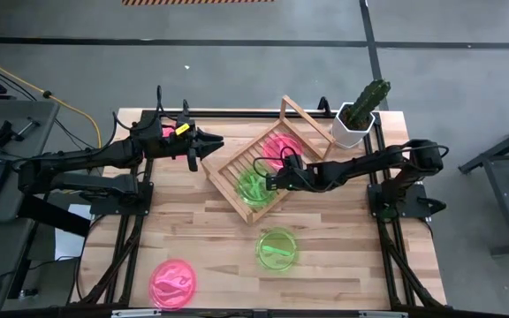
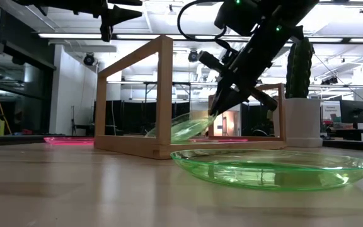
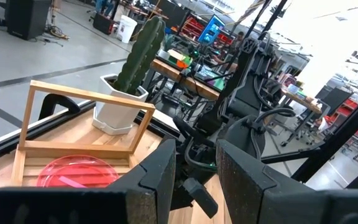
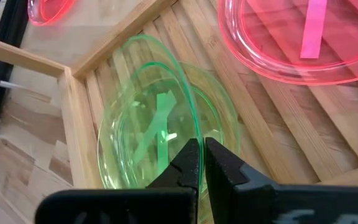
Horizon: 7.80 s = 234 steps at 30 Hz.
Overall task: Place and stack plates onto a shelf
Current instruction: Stack the top green plate on top of the other green plate on the shelf, then stack the top pink plate on top of the other pink plate on the shelf
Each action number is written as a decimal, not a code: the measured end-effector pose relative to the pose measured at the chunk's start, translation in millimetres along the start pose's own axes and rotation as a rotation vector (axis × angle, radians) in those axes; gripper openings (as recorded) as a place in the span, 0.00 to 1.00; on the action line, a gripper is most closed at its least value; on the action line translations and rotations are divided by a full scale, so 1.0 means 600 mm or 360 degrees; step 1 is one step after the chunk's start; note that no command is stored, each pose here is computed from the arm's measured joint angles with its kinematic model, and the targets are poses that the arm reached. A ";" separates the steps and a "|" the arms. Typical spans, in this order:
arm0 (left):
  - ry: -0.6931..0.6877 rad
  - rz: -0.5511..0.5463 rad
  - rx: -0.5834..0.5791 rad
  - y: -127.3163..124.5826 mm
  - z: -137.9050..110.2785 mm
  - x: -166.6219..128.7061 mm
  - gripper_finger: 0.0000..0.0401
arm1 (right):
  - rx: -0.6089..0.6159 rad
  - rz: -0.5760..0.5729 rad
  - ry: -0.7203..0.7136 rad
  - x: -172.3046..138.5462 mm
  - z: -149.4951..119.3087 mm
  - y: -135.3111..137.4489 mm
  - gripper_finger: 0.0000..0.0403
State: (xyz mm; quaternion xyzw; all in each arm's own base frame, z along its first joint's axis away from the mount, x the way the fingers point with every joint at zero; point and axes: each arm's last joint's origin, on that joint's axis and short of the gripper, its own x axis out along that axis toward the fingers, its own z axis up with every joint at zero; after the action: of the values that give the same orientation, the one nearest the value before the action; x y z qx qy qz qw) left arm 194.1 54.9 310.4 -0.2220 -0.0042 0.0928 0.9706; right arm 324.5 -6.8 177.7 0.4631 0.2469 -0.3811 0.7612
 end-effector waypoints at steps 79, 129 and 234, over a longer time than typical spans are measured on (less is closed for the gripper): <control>0.0012 0.0002 0.0070 0.000 -0.001 0.000 0.27 | -0.0957 0.1053 -0.0848 -0.263 0.016 -0.054 0.52; 0.1562 0.1587 -0.0346 0.261 -0.152 -0.008 0.27 | -0.0770 0.1047 -0.0714 -0.257 0.012 -0.058 0.52; 0.1450 0.0497 0.1125 0.027 -0.208 0.448 0.00 | -0.0484 0.1472 -0.1074 -0.320 0.047 -0.041 0.52</control>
State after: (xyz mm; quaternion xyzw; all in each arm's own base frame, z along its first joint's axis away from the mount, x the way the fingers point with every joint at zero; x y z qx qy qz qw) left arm 461.6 64.6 181.8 0.0992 0.4764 0.1255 0.8645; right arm 192.3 28.4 317.5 0.2615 -0.1845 -0.0964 0.9425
